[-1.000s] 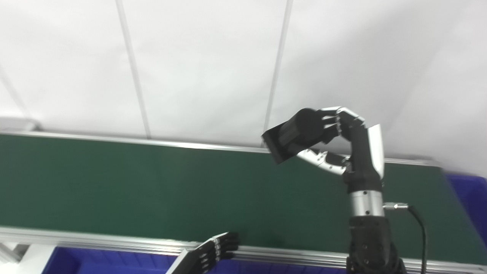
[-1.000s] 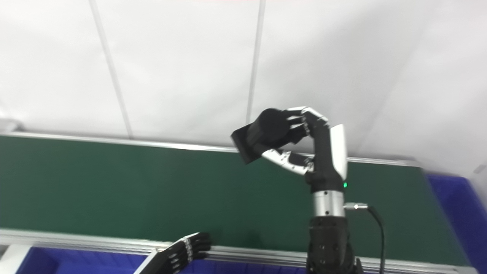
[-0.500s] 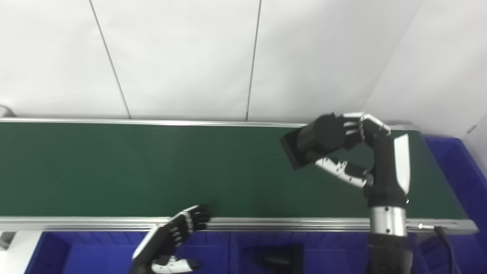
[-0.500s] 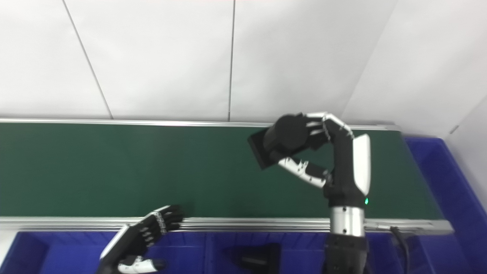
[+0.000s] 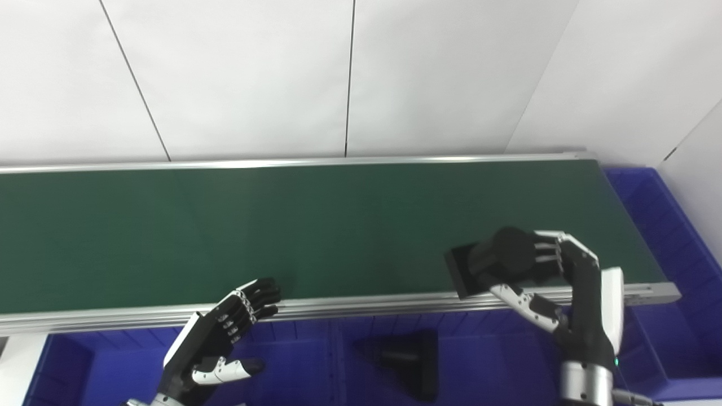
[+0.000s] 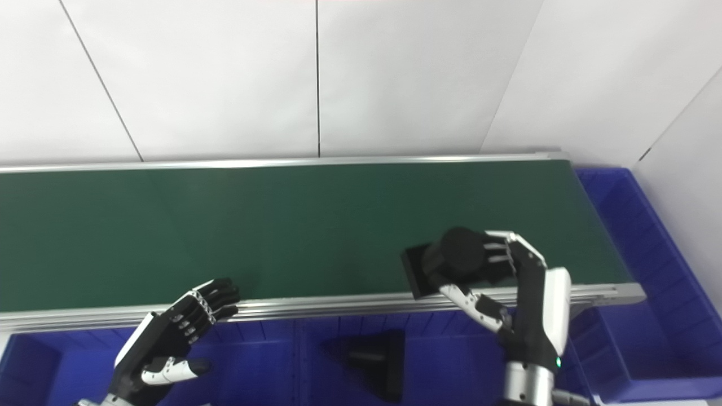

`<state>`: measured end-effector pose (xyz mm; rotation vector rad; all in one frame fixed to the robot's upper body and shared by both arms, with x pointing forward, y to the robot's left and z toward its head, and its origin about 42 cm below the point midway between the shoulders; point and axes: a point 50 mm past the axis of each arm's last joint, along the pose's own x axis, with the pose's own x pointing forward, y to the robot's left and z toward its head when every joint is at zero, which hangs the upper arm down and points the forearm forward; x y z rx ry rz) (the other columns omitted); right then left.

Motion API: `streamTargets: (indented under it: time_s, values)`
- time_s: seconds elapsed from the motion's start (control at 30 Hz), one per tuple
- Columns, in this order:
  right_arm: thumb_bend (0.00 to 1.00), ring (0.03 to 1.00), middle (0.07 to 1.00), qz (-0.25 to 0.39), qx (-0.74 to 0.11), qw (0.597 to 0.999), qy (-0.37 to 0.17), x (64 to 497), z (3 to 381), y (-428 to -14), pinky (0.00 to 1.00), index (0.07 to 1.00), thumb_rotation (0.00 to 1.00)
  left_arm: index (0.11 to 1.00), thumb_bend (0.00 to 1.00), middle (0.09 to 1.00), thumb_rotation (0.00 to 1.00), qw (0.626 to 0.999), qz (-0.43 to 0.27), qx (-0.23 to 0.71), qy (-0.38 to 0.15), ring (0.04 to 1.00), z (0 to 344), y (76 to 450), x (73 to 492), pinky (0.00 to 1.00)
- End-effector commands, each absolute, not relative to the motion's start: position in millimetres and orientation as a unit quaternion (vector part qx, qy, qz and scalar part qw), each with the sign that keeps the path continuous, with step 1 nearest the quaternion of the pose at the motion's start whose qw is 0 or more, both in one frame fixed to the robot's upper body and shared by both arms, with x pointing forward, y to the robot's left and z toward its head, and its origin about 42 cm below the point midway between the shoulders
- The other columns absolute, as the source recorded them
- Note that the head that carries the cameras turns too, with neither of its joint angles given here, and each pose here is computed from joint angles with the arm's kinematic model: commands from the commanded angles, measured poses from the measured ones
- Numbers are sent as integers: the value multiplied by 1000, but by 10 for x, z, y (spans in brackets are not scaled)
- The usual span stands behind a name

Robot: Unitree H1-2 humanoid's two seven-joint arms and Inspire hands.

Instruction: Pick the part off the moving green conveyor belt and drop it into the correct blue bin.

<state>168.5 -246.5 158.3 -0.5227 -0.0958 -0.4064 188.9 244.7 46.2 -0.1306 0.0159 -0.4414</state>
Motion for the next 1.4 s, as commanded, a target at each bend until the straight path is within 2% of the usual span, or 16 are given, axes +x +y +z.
streamTargets:
  time_s: [0.0,0.2,0.4,0.93,0.97,1.0,1.03,1.1,1.13,1.2,1.27,1.37]
  values:
    - [513,376,474,-211,-255,940,-77,1620,1570,-2467,298,546,0,824,981,831,328,972,-224,-61,-14,838,579,2504,1924,825]
    - [516,394,465,-229,-245,942,4,1446,1009,-2552,341,538,0,818,991,827,332,972,-223,-66,-12,834,622,2555,1939,824]
    - [516,397,465,-244,-241,938,51,1346,569,-2600,343,537,0,816,993,824,341,973,-223,-64,-13,831,673,2576,1941,814]
    - [514,397,470,-239,-224,940,94,1285,183,-2667,357,550,0,815,997,823,331,973,-224,-61,-13,832,756,2539,1908,817]
    - [533,437,479,-226,-214,945,98,1282,191,-2674,383,614,0,815,998,824,330,973,-224,-61,-14,833,765,2531,1906,820]
    - [640,508,553,-210,-201,951,105,1278,201,-2683,430,705,49,816,996,826,328,972,-225,-61,-14,836,772,2525,1905,823]
    - [673,524,578,-190,-189,957,111,1276,217,-2693,443,724,67,816,995,827,327,972,-226,-61,-13,836,775,2521,1906,823]
    - [840,705,787,-153,-179,965,118,1287,276,-2701,617,885,248,817,996,830,328,972,-227,-61,-13,839,773,2512,1910,822]
    - [882,764,842,-140,-179,966,122,1297,310,-2700,669,927,302,816,998,830,325,972,-227,-61,-13,838,773,2505,1914,821]
    - [951,886,943,-109,-193,967,126,1320,395,-2685,781,984,427,817,994,831,325,972,-228,-60,-15,837,775,2491,1917,820]
    - [990,961,991,-86,-203,967,127,1341,465,-2671,851,998,519,820,988,834,326,972,-229,-57,-16,840,774,2485,1918,823]
    - [1000,995,999,-59,-214,967,124,1375,565,-2651,894,1000,575,822,982,835,328,972,-230,-54,-17,841,771,2476,1917,822]
